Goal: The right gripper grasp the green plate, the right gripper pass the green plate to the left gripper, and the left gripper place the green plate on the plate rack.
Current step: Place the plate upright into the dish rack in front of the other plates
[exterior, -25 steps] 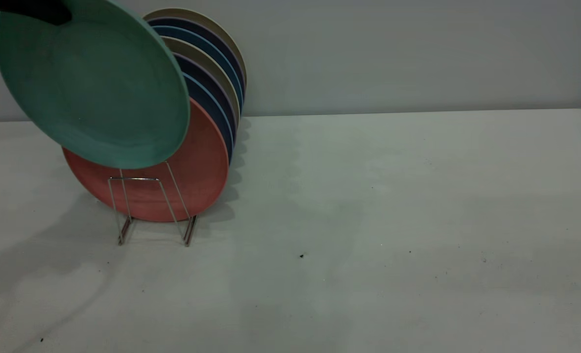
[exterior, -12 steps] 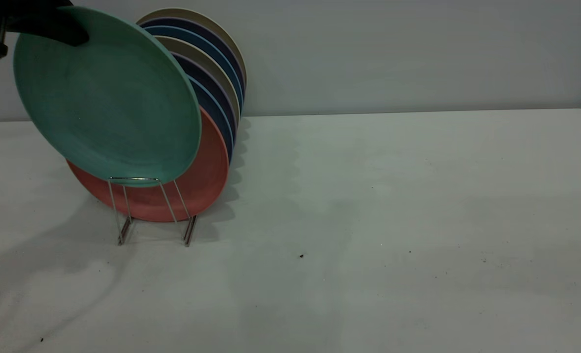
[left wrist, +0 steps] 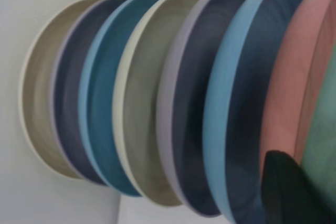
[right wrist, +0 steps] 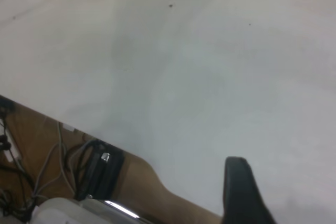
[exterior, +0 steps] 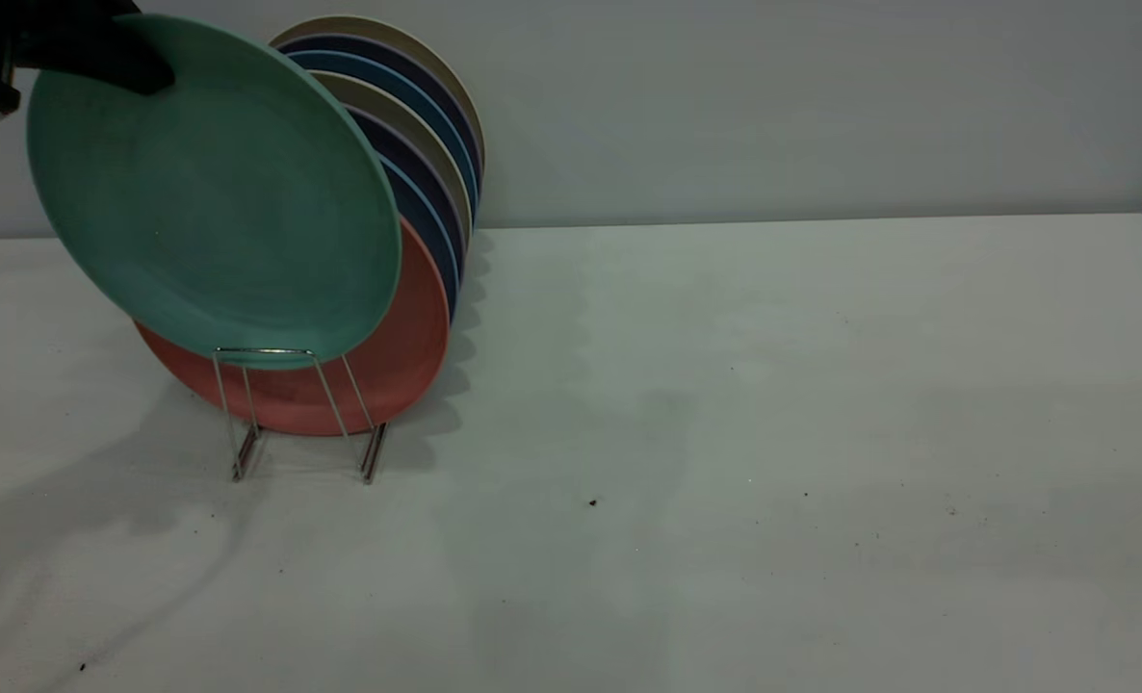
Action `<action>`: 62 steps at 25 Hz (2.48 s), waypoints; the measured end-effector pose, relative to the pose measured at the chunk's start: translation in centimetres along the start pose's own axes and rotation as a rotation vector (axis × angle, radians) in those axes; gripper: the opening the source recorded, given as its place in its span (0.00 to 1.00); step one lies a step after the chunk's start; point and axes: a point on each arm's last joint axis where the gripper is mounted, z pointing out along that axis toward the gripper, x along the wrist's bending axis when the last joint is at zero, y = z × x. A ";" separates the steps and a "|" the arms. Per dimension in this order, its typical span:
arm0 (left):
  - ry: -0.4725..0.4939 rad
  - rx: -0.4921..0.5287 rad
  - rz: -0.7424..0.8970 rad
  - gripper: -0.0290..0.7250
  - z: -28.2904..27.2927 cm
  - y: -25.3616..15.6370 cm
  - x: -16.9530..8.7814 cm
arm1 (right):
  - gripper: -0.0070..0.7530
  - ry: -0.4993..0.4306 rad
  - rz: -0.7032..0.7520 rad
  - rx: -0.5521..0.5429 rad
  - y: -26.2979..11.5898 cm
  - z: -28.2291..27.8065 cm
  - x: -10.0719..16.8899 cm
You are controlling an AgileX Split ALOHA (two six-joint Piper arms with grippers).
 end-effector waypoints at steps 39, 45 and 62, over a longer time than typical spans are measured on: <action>-0.026 0.050 -0.229 0.58 1.9 -1.5 -2.0 | 0.59 -0.030 -0.019 0.021 -0.2 0.0 -0.3; -0.026 0.049 -0.297 0.67 1.9 -1.5 -2.0 | 0.59 -0.037 -0.020 0.027 -0.2 0.0 -0.3; -0.133 0.028 -0.329 0.74 1.9 -1.2 -2.9 | 0.59 -0.038 -0.017 0.027 -0.2 0.0 -0.3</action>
